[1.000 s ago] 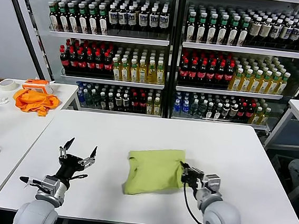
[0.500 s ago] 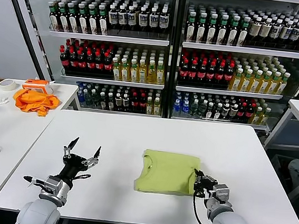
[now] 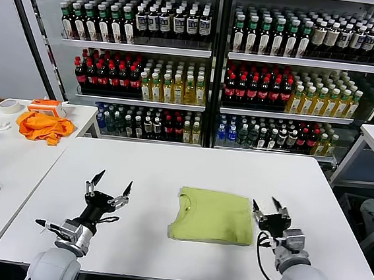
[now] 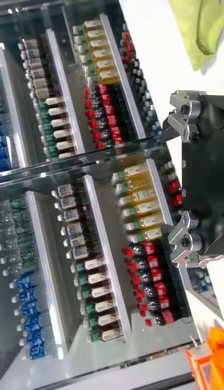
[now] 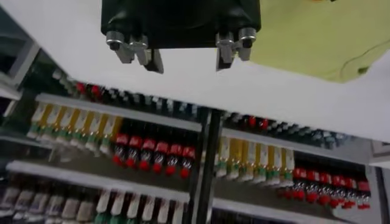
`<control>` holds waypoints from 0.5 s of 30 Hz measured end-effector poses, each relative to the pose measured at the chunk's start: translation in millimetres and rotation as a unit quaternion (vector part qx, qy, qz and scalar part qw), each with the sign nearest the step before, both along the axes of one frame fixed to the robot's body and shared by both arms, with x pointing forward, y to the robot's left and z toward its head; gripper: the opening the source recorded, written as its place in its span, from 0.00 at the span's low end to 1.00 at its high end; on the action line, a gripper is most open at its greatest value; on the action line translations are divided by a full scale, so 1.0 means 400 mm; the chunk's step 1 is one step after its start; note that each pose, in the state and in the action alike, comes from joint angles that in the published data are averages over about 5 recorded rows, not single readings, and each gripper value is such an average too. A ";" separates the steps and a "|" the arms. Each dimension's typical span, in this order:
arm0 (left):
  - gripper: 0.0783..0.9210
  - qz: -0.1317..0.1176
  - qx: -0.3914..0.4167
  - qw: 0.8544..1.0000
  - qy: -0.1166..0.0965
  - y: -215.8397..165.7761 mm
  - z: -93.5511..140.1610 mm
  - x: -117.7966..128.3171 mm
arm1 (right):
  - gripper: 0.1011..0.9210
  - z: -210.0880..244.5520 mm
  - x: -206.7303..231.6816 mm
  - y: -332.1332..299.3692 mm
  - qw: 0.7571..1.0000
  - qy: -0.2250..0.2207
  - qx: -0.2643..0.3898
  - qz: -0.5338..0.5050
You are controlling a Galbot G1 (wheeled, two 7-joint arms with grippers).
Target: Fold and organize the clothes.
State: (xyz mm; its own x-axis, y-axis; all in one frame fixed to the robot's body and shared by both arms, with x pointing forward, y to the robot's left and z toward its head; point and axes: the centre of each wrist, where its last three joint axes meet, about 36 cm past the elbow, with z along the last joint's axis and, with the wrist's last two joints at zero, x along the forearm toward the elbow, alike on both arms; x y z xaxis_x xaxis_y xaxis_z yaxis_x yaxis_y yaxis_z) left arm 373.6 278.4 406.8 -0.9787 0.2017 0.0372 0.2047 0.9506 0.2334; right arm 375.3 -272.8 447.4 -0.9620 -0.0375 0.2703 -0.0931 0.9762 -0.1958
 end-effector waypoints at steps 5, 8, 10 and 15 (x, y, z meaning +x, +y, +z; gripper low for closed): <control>0.88 -0.012 -0.002 1.000 -0.014 -0.007 0.009 -0.001 | 0.79 0.018 0.010 -0.041 0.999 -0.029 -0.009 -0.012; 0.88 -0.018 -0.003 1.000 -0.025 -0.008 0.015 0.002 | 0.86 0.019 0.020 -0.065 0.999 -0.046 -0.018 -0.018; 0.88 -0.020 -0.005 0.999 -0.032 -0.007 0.016 0.007 | 0.88 0.015 0.029 -0.080 0.998 -0.057 -0.025 -0.022; 0.88 -0.017 -0.015 0.999 -0.043 -0.004 0.014 0.020 | 0.88 -0.001 0.058 -0.118 0.996 -0.077 -0.034 -0.032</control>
